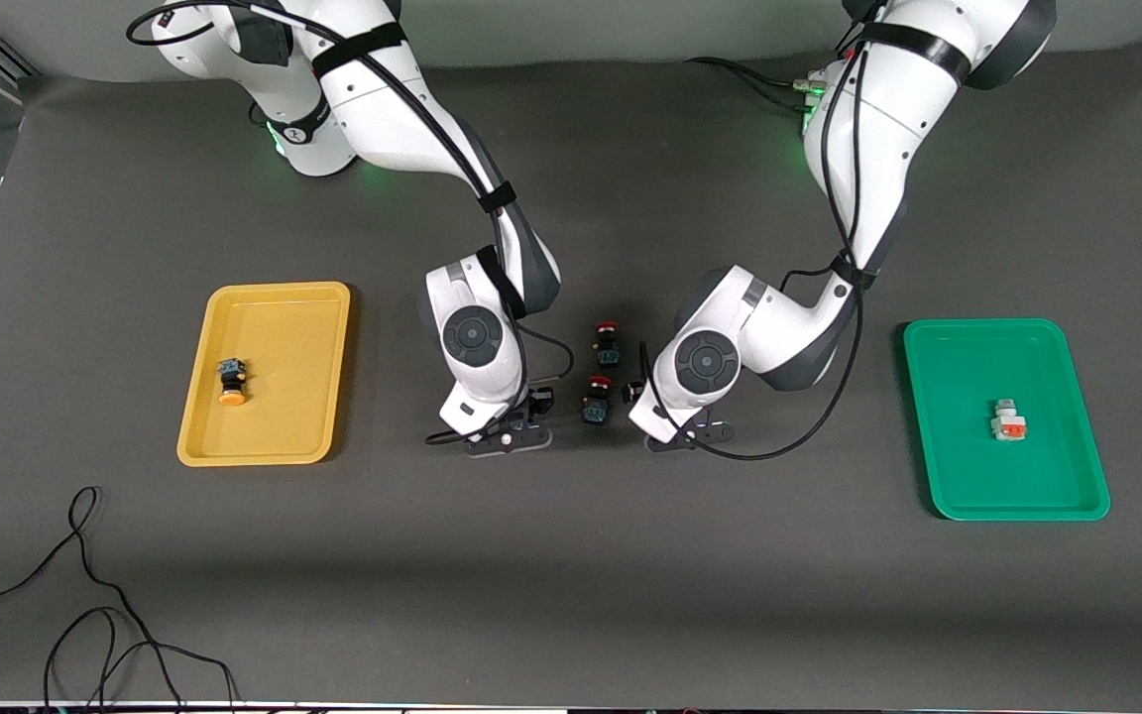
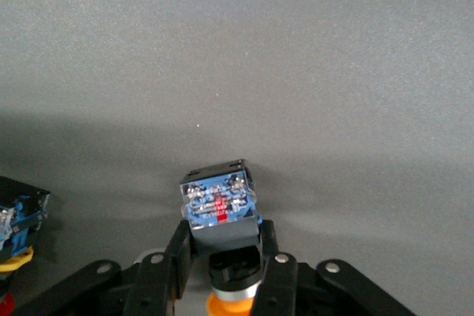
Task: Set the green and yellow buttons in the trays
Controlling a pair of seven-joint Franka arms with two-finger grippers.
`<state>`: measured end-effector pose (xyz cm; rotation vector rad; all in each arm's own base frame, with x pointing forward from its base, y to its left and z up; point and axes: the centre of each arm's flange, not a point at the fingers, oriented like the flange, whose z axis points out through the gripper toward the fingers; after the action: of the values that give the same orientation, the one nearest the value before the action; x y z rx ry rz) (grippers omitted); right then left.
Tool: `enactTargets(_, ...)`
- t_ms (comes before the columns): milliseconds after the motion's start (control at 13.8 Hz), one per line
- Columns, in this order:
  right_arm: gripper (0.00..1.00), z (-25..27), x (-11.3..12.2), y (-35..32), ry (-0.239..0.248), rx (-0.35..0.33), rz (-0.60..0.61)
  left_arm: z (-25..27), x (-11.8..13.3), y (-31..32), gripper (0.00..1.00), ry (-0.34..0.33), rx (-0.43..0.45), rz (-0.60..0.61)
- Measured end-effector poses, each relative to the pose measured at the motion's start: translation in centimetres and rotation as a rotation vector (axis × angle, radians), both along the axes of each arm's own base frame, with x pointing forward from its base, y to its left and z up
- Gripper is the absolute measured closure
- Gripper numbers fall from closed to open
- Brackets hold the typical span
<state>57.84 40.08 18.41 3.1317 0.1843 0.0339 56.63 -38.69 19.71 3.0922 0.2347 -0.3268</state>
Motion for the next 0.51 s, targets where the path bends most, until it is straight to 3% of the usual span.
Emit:
enactTargets(291, 0.60, 3.8, 0.9, -0.4, 0.006, 0.022, -0.017, -2.7, -1.0, -1.2, 0.07, 0.000, -0.006, -0.016)
enactTargets(509, 0.60, 11.5, 1.7, -1.7, 0.028, 0.065, -0.045, -2.5, -0.7, -1.3, 0.42, -0.017, 0.001, -0.028)
